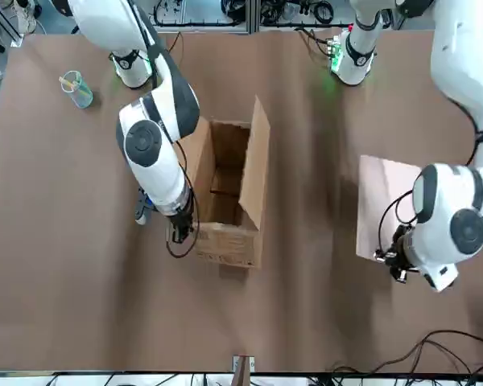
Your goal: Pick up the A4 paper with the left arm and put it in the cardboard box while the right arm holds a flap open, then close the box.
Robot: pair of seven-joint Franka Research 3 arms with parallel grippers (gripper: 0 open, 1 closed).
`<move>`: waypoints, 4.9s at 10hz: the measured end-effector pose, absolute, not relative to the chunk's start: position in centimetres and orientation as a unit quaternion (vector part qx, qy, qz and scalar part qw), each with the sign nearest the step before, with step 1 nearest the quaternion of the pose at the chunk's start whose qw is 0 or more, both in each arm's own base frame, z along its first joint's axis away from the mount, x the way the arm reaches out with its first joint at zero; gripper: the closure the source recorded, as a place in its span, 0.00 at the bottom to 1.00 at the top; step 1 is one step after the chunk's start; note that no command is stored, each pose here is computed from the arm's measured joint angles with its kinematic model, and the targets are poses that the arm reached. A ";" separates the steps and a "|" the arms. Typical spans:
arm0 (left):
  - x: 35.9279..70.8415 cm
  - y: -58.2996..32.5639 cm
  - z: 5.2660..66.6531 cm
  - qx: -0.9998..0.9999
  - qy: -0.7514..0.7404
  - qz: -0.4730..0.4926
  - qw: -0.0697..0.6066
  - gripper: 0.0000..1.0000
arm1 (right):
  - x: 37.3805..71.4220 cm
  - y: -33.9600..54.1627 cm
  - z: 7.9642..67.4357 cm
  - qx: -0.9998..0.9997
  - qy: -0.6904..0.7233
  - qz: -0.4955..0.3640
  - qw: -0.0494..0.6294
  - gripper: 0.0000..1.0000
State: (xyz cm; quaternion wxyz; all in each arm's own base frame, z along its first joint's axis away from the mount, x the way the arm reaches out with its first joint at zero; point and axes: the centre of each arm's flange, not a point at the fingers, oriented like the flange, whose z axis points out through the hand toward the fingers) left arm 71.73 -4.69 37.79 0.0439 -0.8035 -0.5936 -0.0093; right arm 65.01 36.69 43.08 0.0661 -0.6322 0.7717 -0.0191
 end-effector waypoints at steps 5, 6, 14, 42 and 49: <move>68.3 -6.5 46.8 -0.833 -0.551 0.011 0.043 0.70 | 66.1 37.8 38.9 -0.635 0.768 -0.030 0.079 0.96; 67.7 -7.2 48.4 -0.835 -0.550 0.013 0.032 0.70 | 66.3 38.3 37.3 -0.639 0.765 -0.035 0.079 0.96; 65.1 -16.1 52.9 -0.778 -0.627 0.039 -0.004 0.70 | 65.9 40.2 35.6 -0.669 0.736 -0.050 0.089 0.52; 53.3 -48.0 63.5 -0.712 -0.622 0.088 -0.316 0.70 | 66.3 -0.8 58.3 -0.998 0.048 0.040 -0.025 0.00; 55.1 -49.0 58.2 -0.736 -0.606 0.085 -0.289 0.70 | 66.3 -0.8 58.2 -0.998 0.048 0.041 -0.025 0.00</move>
